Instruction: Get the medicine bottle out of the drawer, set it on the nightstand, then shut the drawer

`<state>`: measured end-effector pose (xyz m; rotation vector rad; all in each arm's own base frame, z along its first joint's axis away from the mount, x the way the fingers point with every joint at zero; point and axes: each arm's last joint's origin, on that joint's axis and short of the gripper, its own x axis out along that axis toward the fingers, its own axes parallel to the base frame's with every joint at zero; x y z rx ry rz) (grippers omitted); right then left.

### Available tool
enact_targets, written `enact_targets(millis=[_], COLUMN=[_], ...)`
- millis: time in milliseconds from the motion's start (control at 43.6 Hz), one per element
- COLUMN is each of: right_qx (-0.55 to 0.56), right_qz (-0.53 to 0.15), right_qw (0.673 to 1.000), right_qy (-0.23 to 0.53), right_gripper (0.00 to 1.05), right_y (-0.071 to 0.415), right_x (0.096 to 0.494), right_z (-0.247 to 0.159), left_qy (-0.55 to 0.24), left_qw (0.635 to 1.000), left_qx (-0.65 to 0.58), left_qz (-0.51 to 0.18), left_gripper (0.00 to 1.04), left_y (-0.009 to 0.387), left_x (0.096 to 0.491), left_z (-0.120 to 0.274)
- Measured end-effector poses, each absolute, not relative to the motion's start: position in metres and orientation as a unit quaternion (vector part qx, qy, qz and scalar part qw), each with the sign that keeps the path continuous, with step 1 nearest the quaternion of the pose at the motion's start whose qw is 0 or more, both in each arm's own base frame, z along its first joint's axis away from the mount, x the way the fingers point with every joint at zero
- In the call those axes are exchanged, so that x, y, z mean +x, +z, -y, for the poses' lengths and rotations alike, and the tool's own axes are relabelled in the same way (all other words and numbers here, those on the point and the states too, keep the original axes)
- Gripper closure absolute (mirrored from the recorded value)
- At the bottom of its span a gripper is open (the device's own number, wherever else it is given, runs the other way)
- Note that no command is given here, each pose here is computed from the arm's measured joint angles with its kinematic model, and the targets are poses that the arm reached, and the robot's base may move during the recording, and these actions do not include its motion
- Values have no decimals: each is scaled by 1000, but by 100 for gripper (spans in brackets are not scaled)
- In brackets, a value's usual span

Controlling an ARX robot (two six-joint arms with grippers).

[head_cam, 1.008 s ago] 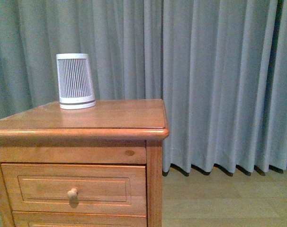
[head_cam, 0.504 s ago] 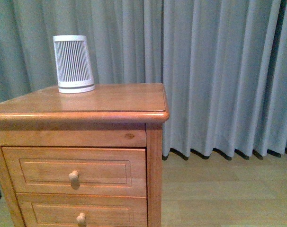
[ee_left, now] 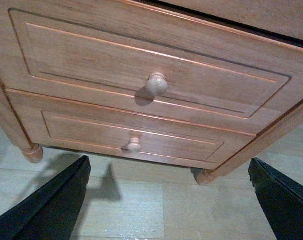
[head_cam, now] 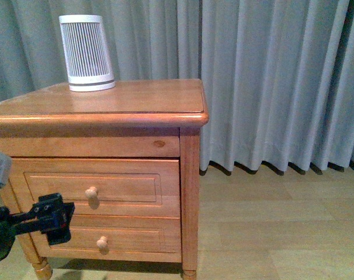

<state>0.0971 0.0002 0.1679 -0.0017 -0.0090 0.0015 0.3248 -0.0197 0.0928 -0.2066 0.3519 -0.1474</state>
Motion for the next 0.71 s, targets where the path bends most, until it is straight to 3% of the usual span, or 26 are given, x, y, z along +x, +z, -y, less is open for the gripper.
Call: enact_targets(millis=[710], right_qx=[-1], right_qz=[4], right_qw=[1000], right_qy=[1], right_gripper=[7], right_y=[168], right_x=[97], right_z=[0], left_qy=[-70], left_qw=[977], left_qx=[-65], left_qz=[-193], left_gripper=[7], left_y=[62], left_x=[420], left_z=[29])
